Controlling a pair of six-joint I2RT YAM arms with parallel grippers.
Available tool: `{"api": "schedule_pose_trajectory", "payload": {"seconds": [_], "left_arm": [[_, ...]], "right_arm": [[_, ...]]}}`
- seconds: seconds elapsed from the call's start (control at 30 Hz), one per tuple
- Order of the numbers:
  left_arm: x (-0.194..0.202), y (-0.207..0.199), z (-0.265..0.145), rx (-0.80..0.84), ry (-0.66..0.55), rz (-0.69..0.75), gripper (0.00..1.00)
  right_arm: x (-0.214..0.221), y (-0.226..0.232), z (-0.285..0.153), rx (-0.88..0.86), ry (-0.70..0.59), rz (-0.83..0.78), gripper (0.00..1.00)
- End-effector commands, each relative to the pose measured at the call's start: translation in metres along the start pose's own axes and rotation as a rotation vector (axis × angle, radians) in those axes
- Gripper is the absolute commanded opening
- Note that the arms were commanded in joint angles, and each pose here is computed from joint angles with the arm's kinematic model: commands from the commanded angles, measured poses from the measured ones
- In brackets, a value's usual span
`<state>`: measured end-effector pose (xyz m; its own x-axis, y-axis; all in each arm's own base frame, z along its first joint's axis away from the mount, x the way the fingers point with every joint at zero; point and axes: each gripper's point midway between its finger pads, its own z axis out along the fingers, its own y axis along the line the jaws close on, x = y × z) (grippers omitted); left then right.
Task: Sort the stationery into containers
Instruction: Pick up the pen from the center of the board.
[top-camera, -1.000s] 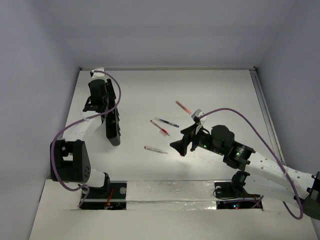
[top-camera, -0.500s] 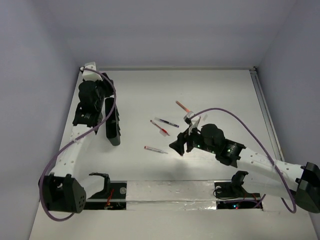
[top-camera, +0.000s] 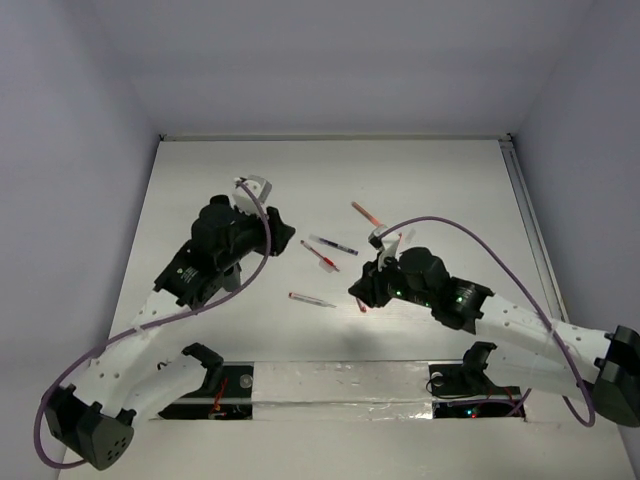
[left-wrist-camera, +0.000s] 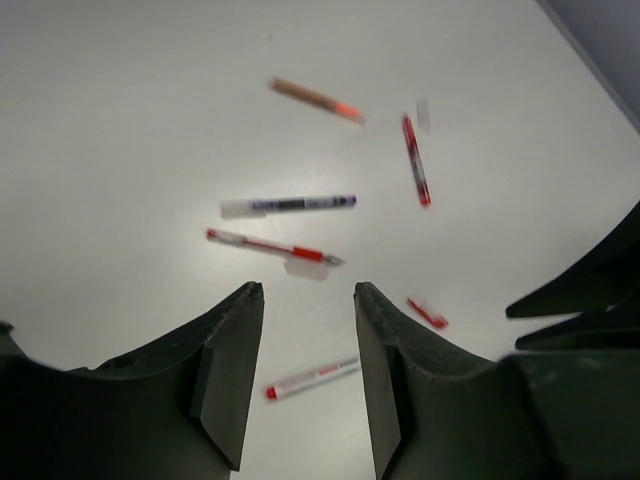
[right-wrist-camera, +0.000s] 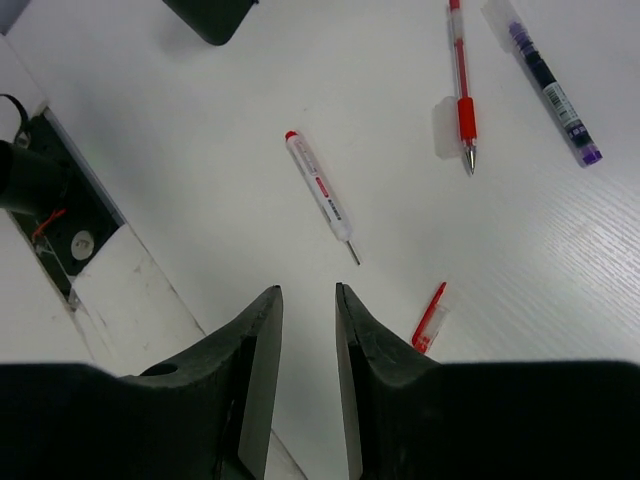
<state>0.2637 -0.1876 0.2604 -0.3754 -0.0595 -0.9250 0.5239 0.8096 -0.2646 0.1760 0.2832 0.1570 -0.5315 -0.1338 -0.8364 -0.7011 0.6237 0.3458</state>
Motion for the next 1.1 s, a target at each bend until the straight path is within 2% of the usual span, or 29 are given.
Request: {"api": "schedule_pose_trajectory", "payload": {"seconds": [0.0,0.17,0.3,0.33,0.53,0.67,0.73,0.83,0.9,1.0,1.07], "left_arm": [[0.043,-0.020,0.001,0.086,0.198,0.036,0.39],[0.079,-0.034,0.013,0.083,0.353,0.112,0.45],[0.116,-0.039,0.028,0.078,0.510,0.180,0.49],[0.136,-0.035,0.030,0.062,0.589,0.197,0.49],[0.171,-0.029,0.037,-0.020,0.704,0.293,0.53],[0.153,-0.018,0.041,-0.119,0.619,0.276,0.53],[0.123,-0.016,0.040,-0.145,0.513,0.228,0.53],[0.074,-0.017,0.033,-0.172,0.358,0.147,0.56],[0.046,-0.021,0.025,-0.164,0.270,0.094,0.58],[0.032,-0.017,0.020,-0.158,0.218,0.023,0.59],[0.028,-0.009,0.017,-0.159,0.187,-0.011,0.58]], "right_arm": [[-0.013,0.003,-0.017,0.015,-0.045,0.050,0.33],[-0.029,-0.006,-0.044,0.086,-0.127,0.094,0.33],[-0.062,0.001,-0.069,0.087,-0.218,0.077,0.36],[-0.064,0.000,-0.073,0.095,-0.220,0.066,0.37],[-0.072,-0.004,-0.082,0.131,-0.239,0.050,0.42],[-0.069,-0.001,-0.078,0.116,-0.215,0.042,0.48],[-0.061,-0.001,-0.069,0.108,-0.178,0.037,0.49],[-0.038,0.012,-0.043,0.011,-0.079,0.033,0.49],[-0.015,0.021,-0.021,-0.060,0.032,0.032,0.49],[-0.006,0.030,0.003,-0.124,0.107,0.016,0.50],[0.015,0.020,0.028,-0.090,0.210,0.006,0.52]]}}
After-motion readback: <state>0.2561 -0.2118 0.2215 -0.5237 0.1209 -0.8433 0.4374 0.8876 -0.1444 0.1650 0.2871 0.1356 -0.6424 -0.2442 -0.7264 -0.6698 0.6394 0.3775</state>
